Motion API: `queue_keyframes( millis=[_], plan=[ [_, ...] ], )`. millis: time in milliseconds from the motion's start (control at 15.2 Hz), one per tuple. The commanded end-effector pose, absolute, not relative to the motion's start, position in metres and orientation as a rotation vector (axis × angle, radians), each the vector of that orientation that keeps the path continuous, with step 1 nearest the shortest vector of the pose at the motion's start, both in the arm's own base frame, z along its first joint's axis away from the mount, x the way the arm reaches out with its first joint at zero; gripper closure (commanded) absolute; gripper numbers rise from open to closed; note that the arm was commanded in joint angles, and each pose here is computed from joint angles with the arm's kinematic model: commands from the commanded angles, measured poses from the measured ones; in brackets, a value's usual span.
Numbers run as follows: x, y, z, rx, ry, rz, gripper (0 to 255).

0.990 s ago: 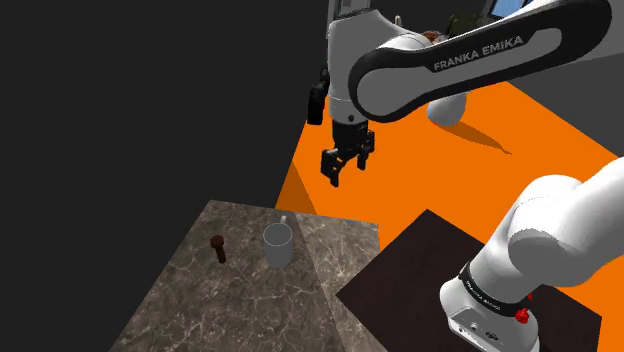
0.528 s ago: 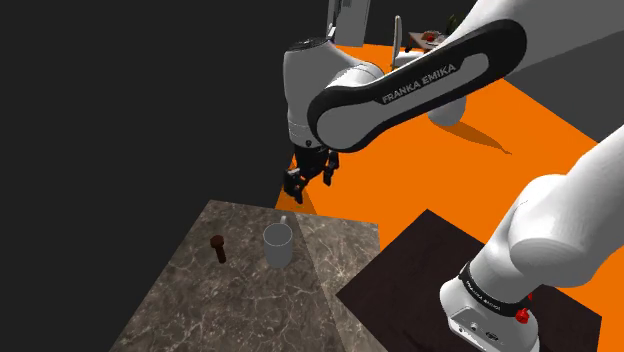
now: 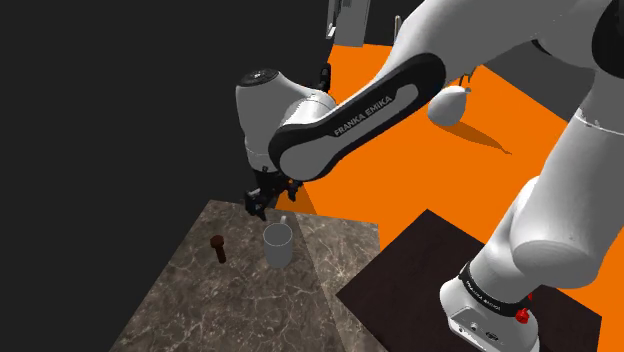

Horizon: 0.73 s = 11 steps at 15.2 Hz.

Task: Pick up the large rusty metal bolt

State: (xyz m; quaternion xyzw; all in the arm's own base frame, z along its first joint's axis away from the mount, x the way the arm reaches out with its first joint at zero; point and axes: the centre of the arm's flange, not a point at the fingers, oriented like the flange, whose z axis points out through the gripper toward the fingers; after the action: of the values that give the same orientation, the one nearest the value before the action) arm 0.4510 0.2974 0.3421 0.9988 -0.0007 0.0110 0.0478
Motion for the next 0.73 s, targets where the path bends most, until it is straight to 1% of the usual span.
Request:
queue_keyframes(
  millis=[0, 660],
  plan=[
    [0.457, 0.322, 0.329, 3.046, 0.006, 0.054, 0],
    [0.504, 0.426, 0.272, 3.043, 0.049, 0.15, 0]
  ],
)
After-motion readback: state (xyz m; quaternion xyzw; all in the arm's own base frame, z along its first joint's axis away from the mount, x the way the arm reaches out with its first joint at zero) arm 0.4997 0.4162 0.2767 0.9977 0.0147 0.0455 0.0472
